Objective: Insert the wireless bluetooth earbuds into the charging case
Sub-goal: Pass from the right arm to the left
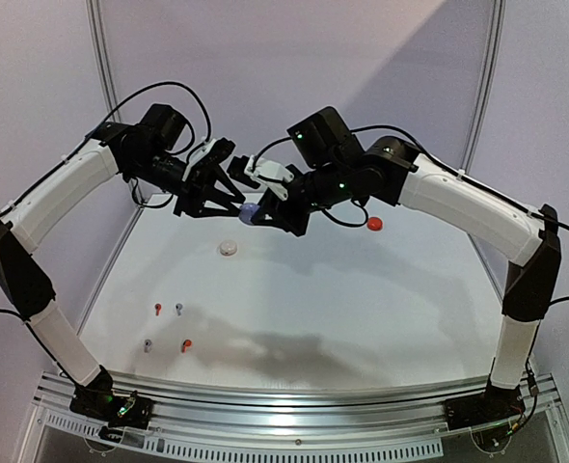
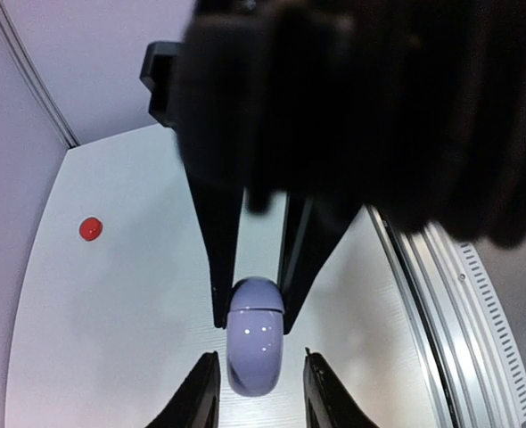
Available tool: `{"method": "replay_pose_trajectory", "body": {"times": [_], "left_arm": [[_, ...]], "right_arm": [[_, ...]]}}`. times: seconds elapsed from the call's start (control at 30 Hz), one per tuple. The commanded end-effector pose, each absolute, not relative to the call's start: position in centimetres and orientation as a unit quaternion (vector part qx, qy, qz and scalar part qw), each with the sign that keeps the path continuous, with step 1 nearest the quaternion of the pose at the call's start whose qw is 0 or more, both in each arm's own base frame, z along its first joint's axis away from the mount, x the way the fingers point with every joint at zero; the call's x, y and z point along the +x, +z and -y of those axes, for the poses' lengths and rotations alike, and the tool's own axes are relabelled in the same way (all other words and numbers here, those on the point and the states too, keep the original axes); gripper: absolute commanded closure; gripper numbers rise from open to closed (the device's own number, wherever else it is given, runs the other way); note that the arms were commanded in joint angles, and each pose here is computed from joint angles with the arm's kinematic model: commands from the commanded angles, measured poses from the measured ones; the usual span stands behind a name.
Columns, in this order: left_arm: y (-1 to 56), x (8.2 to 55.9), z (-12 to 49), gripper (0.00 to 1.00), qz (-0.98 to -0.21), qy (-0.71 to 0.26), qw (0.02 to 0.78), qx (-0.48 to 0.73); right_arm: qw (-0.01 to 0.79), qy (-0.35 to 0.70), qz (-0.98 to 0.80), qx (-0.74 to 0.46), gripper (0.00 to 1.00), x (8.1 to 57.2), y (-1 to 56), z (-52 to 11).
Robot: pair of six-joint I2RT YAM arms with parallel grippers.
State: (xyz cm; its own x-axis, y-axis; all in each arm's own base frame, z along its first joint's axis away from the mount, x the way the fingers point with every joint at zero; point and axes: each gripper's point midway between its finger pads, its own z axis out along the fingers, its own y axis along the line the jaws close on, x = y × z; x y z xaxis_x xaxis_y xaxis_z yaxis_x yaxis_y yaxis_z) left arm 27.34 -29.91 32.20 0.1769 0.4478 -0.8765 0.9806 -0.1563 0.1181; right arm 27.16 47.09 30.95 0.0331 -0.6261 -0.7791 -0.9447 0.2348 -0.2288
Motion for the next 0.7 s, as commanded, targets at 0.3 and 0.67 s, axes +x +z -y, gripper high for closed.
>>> {"method": "replay_pose_trajectory", "body": {"times": [0.3,0.67], "left_arm": [[31.5,26.1,30.3,0.63,-0.531,-0.384,0.35,0.669],[31.8,26.3,30.3,0.9,-0.533,-0.385,0.354,0.665]], "right_arm": [[0.475,0.217,-0.633,-0.571,1.0,27.2,35.3,-47.8],[0.496,0.234,-0.623,-0.557,1.0,26.6,36.8,-47.2]]}}
